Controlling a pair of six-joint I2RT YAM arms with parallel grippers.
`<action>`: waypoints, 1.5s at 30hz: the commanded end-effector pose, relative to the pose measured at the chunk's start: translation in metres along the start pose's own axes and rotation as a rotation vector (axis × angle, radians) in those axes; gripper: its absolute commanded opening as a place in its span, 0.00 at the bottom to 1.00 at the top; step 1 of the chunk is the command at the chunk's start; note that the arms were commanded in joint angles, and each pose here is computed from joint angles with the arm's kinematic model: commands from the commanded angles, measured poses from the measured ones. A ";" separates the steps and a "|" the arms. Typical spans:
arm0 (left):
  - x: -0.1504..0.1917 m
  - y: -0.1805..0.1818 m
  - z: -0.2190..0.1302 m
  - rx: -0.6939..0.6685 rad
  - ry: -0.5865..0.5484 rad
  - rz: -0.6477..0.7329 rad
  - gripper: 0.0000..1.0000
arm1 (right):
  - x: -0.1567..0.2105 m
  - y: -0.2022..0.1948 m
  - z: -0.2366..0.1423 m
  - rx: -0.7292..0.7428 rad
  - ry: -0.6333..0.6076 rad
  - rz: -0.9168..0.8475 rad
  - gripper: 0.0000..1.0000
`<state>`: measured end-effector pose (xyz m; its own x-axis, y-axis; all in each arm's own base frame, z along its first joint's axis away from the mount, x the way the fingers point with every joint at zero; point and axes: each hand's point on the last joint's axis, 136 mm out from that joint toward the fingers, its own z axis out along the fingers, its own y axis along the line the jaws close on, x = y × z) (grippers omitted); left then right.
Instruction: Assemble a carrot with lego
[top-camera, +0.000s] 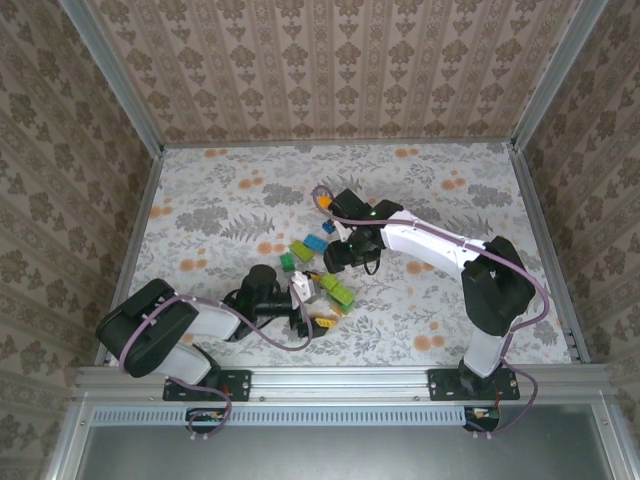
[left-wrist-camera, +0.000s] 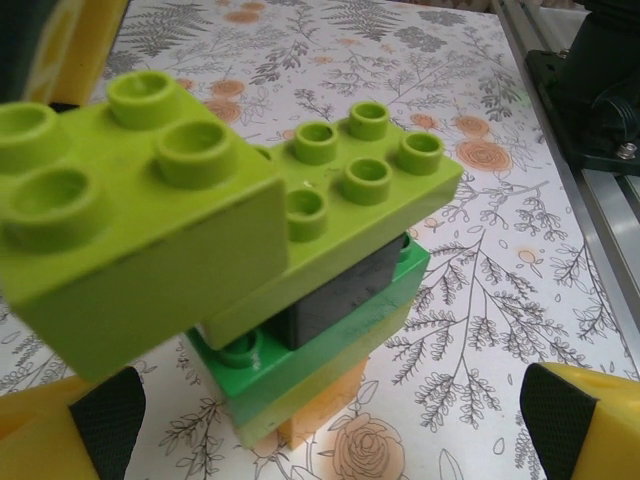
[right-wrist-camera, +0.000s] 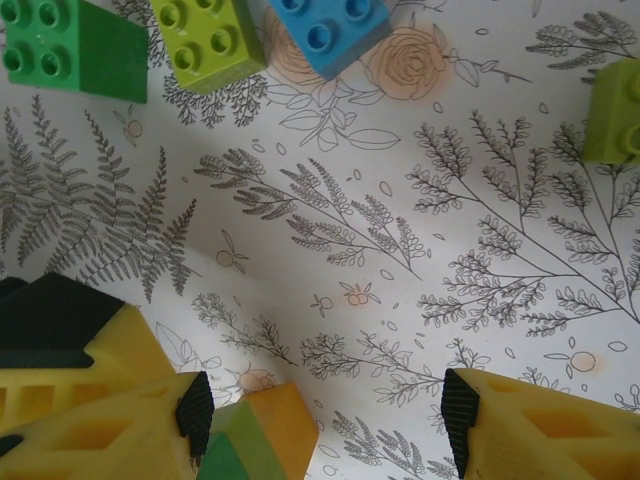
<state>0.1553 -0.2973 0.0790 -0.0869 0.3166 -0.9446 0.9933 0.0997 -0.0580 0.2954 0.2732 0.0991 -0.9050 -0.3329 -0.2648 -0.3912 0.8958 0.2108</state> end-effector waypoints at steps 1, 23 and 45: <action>-0.010 0.007 0.002 -0.002 -0.023 0.001 1.00 | 0.001 0.014 -0.004 -0.052 0.014 -0.056 0.65; -0.039 0.021 0.004 0.041 -0.058 0.063 1.00 | -0.027 -0.041 -0.023 0.141 -0.087 0.013 0.70; -0.044 -0.001 0.018 0.239 -0.089 0.067 0.85 | -0.049 -0.106 0.011 0.128 -0.043 0.116 0.71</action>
<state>0.1652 -0.3225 0.1068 -0.0567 0.2578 -0.9645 0.9932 -0.0836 -0.0807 0.3780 0.1962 0.0834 -0.9331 -0.2042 -0.2962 -0.2452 0.9634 0.1083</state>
